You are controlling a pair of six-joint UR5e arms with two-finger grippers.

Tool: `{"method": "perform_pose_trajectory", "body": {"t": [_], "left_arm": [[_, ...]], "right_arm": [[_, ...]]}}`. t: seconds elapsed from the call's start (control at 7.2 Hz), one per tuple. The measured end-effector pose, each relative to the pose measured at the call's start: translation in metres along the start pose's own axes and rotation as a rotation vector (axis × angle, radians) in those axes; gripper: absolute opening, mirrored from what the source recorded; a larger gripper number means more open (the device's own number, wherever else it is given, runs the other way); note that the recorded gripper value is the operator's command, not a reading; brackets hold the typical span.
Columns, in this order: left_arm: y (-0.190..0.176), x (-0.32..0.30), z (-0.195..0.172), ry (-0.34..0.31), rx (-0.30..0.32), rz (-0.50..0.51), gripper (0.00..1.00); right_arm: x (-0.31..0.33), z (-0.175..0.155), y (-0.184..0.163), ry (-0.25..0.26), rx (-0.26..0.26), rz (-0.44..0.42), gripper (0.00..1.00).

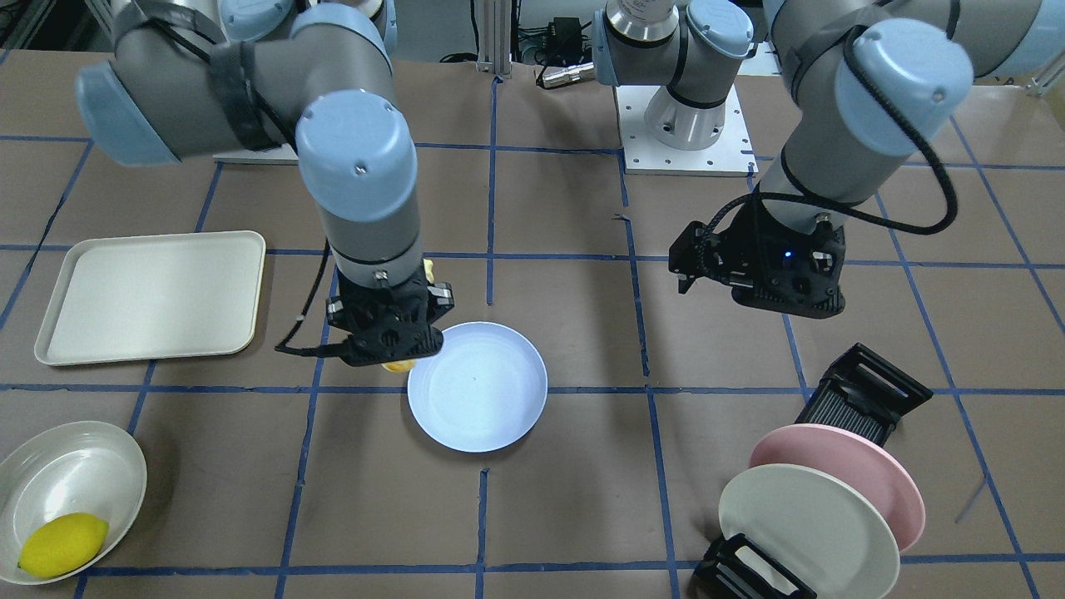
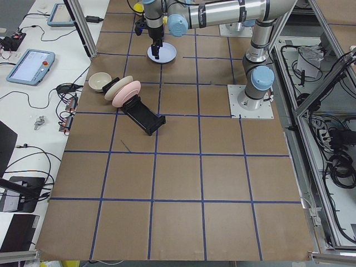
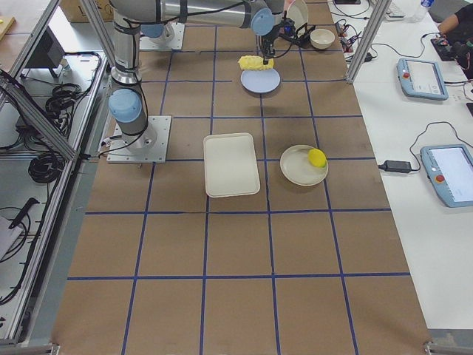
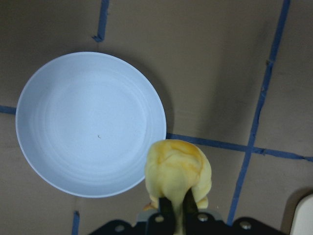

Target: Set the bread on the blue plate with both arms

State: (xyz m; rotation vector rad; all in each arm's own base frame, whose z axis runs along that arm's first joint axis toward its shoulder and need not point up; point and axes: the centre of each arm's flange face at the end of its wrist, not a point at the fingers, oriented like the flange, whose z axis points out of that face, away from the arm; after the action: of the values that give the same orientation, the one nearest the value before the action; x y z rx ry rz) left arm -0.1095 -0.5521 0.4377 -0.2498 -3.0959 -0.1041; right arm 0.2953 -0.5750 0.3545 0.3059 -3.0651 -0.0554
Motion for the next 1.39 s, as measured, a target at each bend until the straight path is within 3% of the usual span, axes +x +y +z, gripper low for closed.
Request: {"method": "perform_pose_trajectory", "body": {"t": [0.42, 0.56, 0.83, 1.39], "left_arm": [[0.018, 0.008, -0.053, -0.008, -0.008, 0.006, 1.0], [0.022, 0.009, -0.057, -0.011, -0.004, 0.006, 1.0], [0.028, 0.007, -0.066, -0.032, 0.0, -0.001, 1.0], [0.035, 0.004, -0.076, -0.038, 0.002, -0.071, 1.0]], "right_arm": [[-0.069, 0.065, -0.05, 0.001, 0.011, -0.007, 0.23], [-0.078, 0.089, -0.058, 0.002, 0.011, -0.009, 0.32], [-0.082, 0.112, -0.063, 0.006, 0.0, -0.005, 0.98], [-0.074, 0.105, -0.072, 0.013, 0.047, 0.017, 1.0]]}}
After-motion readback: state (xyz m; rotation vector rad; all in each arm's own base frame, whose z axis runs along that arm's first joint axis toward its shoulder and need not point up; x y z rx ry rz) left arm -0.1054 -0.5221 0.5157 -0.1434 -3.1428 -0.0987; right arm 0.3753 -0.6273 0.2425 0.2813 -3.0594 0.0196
